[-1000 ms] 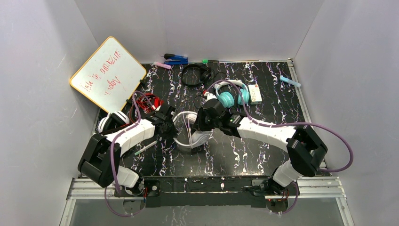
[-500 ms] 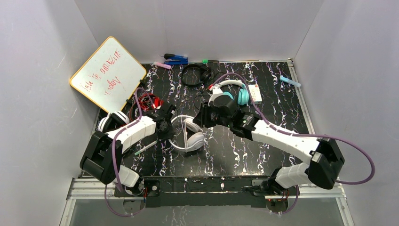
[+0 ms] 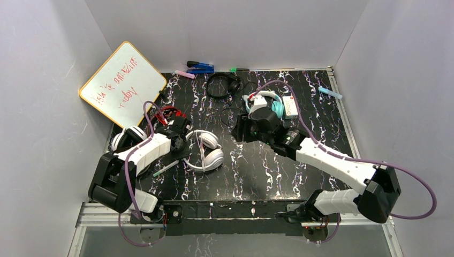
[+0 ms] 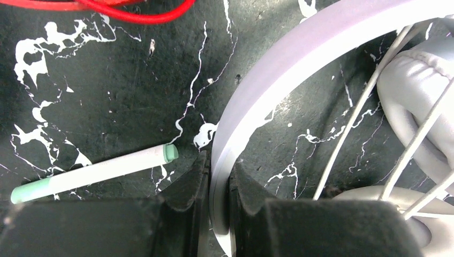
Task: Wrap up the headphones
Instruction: Place the headphones at the center of the board.
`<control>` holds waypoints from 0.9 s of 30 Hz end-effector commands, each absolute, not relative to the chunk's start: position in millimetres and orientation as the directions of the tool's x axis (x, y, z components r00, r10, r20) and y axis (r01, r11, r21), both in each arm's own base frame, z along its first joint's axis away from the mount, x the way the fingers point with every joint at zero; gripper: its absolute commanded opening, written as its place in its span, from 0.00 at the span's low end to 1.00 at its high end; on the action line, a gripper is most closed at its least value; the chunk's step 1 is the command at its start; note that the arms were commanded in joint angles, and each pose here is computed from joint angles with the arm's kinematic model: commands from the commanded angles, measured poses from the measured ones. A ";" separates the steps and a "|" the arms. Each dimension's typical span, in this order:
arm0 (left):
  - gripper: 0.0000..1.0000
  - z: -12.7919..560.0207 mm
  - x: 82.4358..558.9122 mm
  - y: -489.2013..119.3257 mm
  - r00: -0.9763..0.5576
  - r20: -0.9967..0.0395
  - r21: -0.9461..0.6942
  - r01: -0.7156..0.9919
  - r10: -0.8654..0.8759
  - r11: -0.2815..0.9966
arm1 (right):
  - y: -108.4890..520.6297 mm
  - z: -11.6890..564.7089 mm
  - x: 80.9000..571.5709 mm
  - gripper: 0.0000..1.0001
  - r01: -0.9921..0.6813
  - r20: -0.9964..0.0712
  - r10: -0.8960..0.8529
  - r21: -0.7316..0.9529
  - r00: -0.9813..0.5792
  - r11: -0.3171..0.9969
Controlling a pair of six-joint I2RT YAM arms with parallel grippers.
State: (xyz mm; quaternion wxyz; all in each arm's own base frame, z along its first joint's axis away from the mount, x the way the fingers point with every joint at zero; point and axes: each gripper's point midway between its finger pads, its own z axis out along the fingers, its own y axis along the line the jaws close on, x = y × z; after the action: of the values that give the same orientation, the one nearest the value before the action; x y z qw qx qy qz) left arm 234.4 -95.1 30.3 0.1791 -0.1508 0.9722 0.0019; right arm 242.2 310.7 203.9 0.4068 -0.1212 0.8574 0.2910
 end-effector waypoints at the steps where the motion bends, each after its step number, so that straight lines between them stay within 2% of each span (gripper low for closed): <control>1: 0.07 40.1 252.6 -104.9 -0.877 -0.378 -0.100 -0.281 -0.298 0.954 | 268.8 206.0 250.1 0.62 -0.380 -0.794 0.054 0.348 -0.605 0.857; 11: 0.08 37.2 273.9 -143.7 -0.890 -0.310 -0.227 -0.272 -0.334 0.935 | 222.6 209.1 249.4 0.65 -0.315 -0.806 0.086 0.325 -0.585 0.892; 24: 0.11 30.2 249.3 -196.7 -0.925 -0.313 -0.205 -0.155 -0.214 0.966 | 205.2 210.5 250.0 0.65 -0.287 -0.819 0.088 0.296 -0.567 0.911; 26: 0.15 29.8 244.3 -198.3 -0.927 -0.317 -0.199 -0.143 -0.202 0.969 | 203.2 211.2 250.6 0.65 -0.283 -0.821 0.086 0.291 -0.565 0.914; 27: 0.27 30.2 242.7 -195.9 -0.924 -0.324 -0.193 -0.147 -0.204 0.970 | 202.5 211.8 250.6 0.65 -0.282 -0.822 0.086 0.289 -0.563 0.915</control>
State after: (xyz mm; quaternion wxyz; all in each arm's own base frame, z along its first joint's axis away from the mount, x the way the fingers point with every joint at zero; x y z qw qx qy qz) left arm 240.6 -190.3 20.1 0.1559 -0.0830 0.9810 -0.0802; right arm 247.1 211.2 203.5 0.4462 -0.0586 0.8678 0.2110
